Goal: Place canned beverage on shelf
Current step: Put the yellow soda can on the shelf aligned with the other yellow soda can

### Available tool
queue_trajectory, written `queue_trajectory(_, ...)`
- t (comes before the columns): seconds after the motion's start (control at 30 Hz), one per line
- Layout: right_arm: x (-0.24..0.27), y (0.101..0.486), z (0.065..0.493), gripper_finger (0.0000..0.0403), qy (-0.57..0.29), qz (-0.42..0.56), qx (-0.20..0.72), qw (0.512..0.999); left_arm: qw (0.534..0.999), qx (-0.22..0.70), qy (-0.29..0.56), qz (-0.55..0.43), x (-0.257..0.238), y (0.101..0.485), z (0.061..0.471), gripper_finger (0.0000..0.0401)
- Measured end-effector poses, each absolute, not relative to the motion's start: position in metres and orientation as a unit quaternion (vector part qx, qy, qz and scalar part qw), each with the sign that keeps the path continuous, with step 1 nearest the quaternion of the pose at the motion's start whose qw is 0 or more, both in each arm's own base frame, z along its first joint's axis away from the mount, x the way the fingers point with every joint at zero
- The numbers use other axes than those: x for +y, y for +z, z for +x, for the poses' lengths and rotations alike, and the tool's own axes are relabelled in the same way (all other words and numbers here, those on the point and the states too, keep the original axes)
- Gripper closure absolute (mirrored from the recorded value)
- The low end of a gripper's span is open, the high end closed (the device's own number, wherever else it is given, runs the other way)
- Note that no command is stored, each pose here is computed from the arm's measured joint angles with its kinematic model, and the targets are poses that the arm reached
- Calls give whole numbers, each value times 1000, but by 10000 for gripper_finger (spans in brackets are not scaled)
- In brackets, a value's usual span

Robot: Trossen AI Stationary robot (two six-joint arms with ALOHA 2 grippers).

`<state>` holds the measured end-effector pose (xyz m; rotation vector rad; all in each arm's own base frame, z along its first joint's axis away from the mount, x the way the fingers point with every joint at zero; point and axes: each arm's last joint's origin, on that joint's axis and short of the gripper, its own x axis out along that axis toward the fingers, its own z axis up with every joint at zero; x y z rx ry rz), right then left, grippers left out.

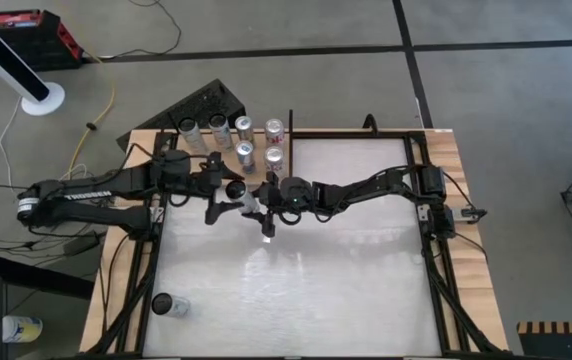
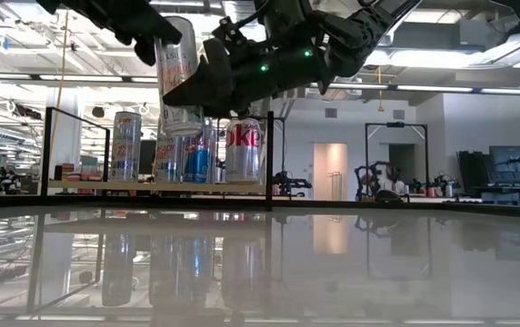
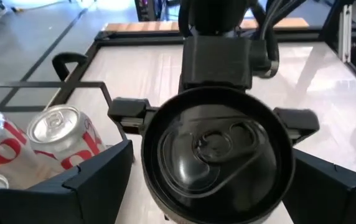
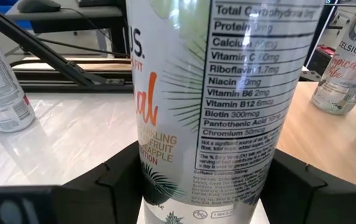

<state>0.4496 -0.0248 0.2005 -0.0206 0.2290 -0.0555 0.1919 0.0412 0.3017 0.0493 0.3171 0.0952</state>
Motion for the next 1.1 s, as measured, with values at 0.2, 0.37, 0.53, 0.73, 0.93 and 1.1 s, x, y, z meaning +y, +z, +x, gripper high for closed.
queue_trajectory(0.2, -28, 201, 449, 131, -32, -10, 118, 992, 986, 152, 63, 30, 41, 312, 189, 95)
queue_trajectory(0.37, -33, 200, 449, 131, -37, -13, 123, 992, 984, 164, 64, 27, 41, 320, 187, 141)
queue_trajectory(0.53, -34, 199, 448, 131, -37, -14, 126, 991, 983, 172, 64, 25, 42, 318, 190, 162)
queue_trajectory(0.73, -33, 198, 448, 131, -37, -13, 129, 991, 982, 177, 63, 29, 42, 316, 192, 155)
queue_trajectory(0.93, -33, 198, 448, 131, -37, -14, 129, 991, 981, 179, 66, 29, 42, 316, 191, 156)
queue_trajectory(1.1, -33, 198, 448, 131, -37, -11, 128, 991, 981, 181, 65, 27, 42, 315, 192, 125)
